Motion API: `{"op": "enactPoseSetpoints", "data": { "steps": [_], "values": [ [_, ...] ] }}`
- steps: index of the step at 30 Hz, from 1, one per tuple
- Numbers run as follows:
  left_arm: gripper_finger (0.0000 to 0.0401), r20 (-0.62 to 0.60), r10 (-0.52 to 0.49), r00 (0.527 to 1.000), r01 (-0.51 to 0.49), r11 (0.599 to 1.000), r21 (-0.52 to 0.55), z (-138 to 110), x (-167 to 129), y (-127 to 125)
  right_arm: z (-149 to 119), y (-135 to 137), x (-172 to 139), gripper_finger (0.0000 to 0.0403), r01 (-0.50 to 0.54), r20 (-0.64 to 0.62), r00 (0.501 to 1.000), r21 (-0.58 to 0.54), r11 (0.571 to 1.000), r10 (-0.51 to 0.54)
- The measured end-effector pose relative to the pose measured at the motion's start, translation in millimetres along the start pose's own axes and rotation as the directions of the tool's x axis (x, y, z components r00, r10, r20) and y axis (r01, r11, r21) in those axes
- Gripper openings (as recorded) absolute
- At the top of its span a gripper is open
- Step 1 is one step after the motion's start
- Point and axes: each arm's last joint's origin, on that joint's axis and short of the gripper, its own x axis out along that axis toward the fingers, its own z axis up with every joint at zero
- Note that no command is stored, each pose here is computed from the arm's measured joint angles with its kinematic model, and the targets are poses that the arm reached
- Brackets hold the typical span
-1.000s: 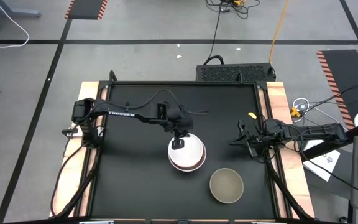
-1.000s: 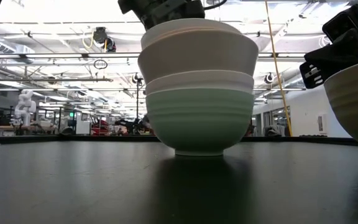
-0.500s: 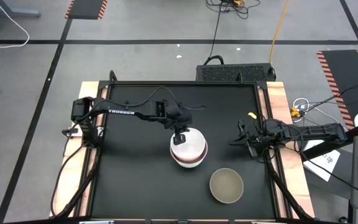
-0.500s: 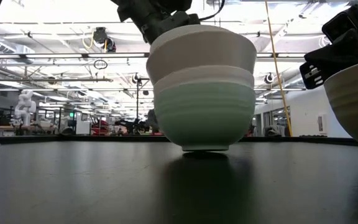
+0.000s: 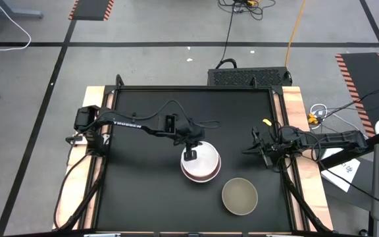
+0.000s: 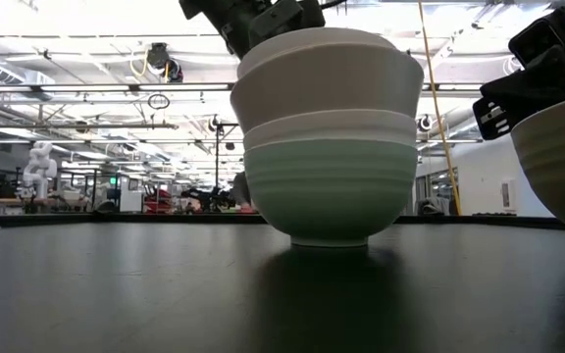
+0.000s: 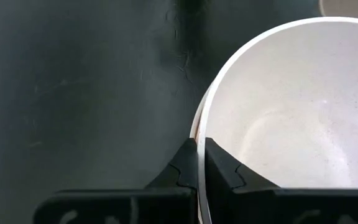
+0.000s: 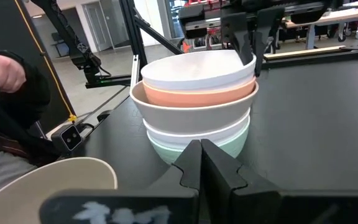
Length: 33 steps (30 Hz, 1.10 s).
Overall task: Nest bowls inside each other
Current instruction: Stack the white bowl on the orange bowl, then stack the brown bowl on the white bowl
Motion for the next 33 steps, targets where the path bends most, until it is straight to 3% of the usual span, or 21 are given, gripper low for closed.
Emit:
{"op": "enactPoseSetpoints", "data": {
  "steps": [5, 19, 33],
  "values": [
    [0.0029, 0.001, -0.014, 1.000, 0.014, 1.000, 0.009, -0.4, 1.3, -0.5, -0.2, 0.0, 0.0, 0.0000, 0.000, -0.001, 1.000, 0.005, 1.000, 0.000],
    [0.0160, 0.033, -0.041, 0.999, 0.039, 0.996, 0.083, 2.0, 3.2, -11.4, 0.0, 0.0, 0.0, 0.0000, 0.000, 0.000, 1.000, 0.007, 1.000, 0.000],
    [0.0255, 0.126, -0.076, 0.989, 0.050, 0.979, 0.196, 38.8, -30.0, -31.2, -0.2, 0.0, 0.0, 0.0000, -0.001, -0.002, 1.000, 0.008, 1.000, 0.001]
  ]
}}
